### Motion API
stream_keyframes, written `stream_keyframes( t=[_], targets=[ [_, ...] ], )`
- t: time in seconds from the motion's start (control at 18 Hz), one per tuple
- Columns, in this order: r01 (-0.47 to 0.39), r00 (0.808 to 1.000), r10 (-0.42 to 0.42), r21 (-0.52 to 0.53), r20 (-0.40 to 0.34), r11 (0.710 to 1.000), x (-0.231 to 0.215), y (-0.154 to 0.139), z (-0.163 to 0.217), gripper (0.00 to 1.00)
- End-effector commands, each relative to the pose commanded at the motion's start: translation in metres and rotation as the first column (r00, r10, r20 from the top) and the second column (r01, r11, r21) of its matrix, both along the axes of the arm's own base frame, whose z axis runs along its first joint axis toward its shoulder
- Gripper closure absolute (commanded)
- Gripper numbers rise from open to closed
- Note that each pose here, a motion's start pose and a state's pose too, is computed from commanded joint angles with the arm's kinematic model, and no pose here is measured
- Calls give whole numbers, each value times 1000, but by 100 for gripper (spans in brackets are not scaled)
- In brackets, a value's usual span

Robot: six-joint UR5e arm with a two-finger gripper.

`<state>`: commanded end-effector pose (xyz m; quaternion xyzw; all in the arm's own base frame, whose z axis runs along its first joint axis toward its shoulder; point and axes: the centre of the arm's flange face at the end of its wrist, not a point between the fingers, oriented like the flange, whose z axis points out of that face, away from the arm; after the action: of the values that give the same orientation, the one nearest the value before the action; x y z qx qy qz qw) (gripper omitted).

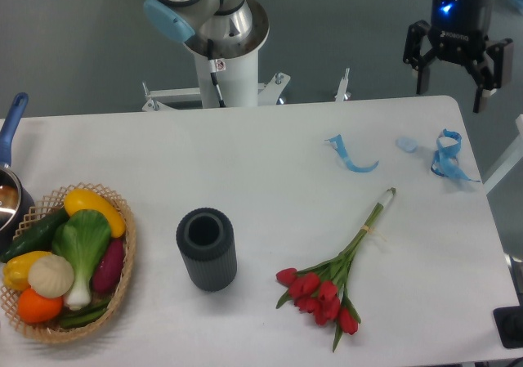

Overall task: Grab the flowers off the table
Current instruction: 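Move the open gripper down toward the stems of the red tulips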

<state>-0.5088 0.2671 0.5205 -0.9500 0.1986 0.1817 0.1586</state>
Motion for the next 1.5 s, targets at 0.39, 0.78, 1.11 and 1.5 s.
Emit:
stream_keyframes(
  t=[0.39, 0.78, 1.11, 1.5],
  targets=[
    [-11, 1000, 11, -1, 7, 1000, 14, 0, -13, 0],
    [-89, 990, 85, 28, 113, 996, 12, 41, -52, 0],
    [-46, 977, 45, -1, 207, 999, 20, 93, -103, 0],
    [-91, 963, 92, -14, 255, 996, 12, 134, -160, 0]
  ],
)
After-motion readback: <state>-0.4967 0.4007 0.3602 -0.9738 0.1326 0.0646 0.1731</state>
